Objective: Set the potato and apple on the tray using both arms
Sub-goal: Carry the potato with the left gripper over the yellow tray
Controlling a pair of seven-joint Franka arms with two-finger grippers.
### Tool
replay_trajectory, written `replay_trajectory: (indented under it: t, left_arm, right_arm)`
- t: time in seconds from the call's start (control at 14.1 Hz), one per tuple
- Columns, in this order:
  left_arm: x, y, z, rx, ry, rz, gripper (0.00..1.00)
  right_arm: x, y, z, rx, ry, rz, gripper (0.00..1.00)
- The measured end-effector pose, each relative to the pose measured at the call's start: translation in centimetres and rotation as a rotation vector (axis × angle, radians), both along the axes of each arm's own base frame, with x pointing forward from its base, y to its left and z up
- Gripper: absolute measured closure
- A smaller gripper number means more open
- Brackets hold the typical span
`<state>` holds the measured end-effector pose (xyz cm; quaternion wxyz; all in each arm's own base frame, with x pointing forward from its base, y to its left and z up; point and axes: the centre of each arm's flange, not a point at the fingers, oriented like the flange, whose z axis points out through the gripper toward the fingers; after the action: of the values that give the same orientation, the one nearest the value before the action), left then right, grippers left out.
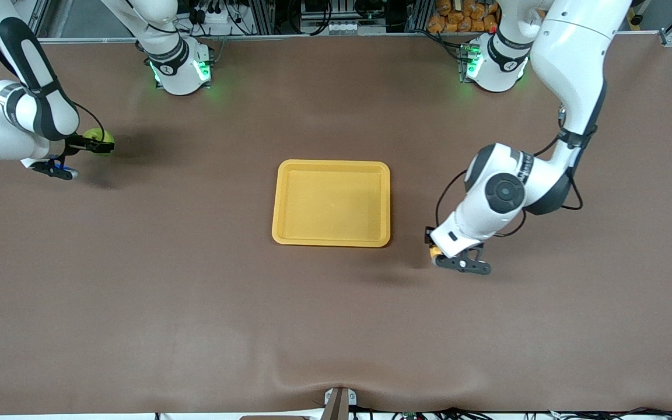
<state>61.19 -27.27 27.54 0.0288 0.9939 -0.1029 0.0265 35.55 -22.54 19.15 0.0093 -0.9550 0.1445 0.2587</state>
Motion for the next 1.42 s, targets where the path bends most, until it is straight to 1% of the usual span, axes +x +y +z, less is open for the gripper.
replay_trajectory:
  t: [0.21,0.35,0.43,0.71,0.99,1.13,1.28,1.42]
  left_arm:
    - [-1.4,-3.6,0.5,-0.005,-0.009,-0.049,0.48]
    - [-2.3,-5.8,0.9,-0.003,-0.005,-0.083,0.48]
    - [-2.8,-6.8,1.1,0.0,0.001,-0.085,0.48]
    - [-5.8,-11.0,1.1,0.02,0.046,0.005,0.48]
    - [-8.4,-14.1,-0.1,0.035,0.076,0.091,0.48]
    - [-9.5,-15.3,-1.5,0.047,0.095,0.114,0.48]
    - [-10.4,-16.1,-2.9,0.059,0.113,0.124,0.48]
    - [-10.9,-16.5,-3.9,0.072,0.12,0.131,0.48]
  right_arm:
    - [0.6,0.4,0.5,0.007,0.023,0.009,0.1]
    - [1.7,0.7,1.5,0.017,0.047,0.012,0.1]
    - [2.4,0.9,2.0,0.02,0.05,0.013,0.1]
    - [4.6,1.2,3.5,0.004,0.022,0.039,0.1]
    - [6.7,1.9,4.8,-0.008,-0.016,0.059,0.1]
    - [7.5,2.2,5.5,0.001,-0.018,0.054,0.1]
    - [8.3,3.0,6.3,0.025,-0.01,0.041,0.1]
    - [9.2,4.0,6.9,0.042,-0.013,0.042,0.1]
